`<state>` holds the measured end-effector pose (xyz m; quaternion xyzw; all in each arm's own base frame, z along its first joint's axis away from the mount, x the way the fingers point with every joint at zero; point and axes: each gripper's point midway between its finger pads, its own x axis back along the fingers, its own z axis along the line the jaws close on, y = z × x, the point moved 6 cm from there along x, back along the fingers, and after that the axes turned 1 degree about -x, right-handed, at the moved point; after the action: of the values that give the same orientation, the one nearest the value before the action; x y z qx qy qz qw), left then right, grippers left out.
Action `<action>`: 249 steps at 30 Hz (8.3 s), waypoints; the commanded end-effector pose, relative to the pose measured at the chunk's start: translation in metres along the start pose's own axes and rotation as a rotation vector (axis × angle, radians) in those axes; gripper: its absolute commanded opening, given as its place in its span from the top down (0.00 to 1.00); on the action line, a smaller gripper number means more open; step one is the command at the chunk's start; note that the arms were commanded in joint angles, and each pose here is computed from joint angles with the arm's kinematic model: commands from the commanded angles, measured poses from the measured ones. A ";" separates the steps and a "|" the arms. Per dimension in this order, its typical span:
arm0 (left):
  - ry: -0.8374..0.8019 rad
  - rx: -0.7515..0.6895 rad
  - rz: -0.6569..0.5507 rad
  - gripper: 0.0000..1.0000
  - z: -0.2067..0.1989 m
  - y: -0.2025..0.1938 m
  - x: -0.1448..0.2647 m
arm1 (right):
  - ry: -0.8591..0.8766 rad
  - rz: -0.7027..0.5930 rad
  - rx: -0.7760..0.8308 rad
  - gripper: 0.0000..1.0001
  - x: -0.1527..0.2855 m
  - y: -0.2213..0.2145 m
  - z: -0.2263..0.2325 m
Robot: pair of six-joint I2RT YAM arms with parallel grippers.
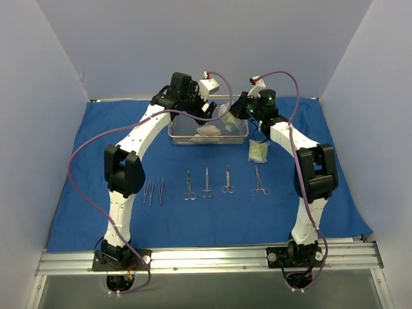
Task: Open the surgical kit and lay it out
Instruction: Pick up the medical item from the container, then place the medical item in the surgical kit, then pick up the medical item from the container, then place the medical item in the surgical kit.
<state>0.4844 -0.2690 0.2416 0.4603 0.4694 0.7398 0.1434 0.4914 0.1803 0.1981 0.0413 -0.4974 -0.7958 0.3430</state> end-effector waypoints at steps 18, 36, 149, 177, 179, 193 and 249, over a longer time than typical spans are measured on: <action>-0.086 0.660 -0.304 0.06 -0.112 -0.034 0.128 | -0.056 -0.042 -0.010 1.00 0.114 -0.070 0.038; -0.106 0.671 -0.175 0.06 -0.136 -0.063 0.121 | -0.234 -0.024 -0.072 1.00 0.060 -0.110 -0.017; 0.146 0.705 -0.080 0.06 -0.135 -0.085 0.141 | -0.515 0.197 0.152 0.59 0.110 -0.139 0.002; 0.466 1.067 -0.069 0.06 -0.030 -0.116 0.154 | -0.376 0.235 0.075 0.02 -0.054 -0.072 0.004; 0.479 1.071 -0.058 0.06 -0.028 -0.120 0.152 | -0.369 0.252 0.054 0.04 -0.062 -0.081 0.000; 0.506 1.077 -0.009 0.06 -0.021 -0.133 0.141 | -0.274 0.234 -0.105 0.27 -0.093 -0.106 -0.003; 0.220 1.148 -0.136 0.06 -0.086 -0.128 0.164 | -0.043 -0.067 0.048 1.00 0.066 -0.124 0.145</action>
<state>0.3026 -0.1297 0.1909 0.3248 0.8221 0.4202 -0.2053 0.3093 0.2758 0.1491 -0.0134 -0.5661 -0.7449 0.3527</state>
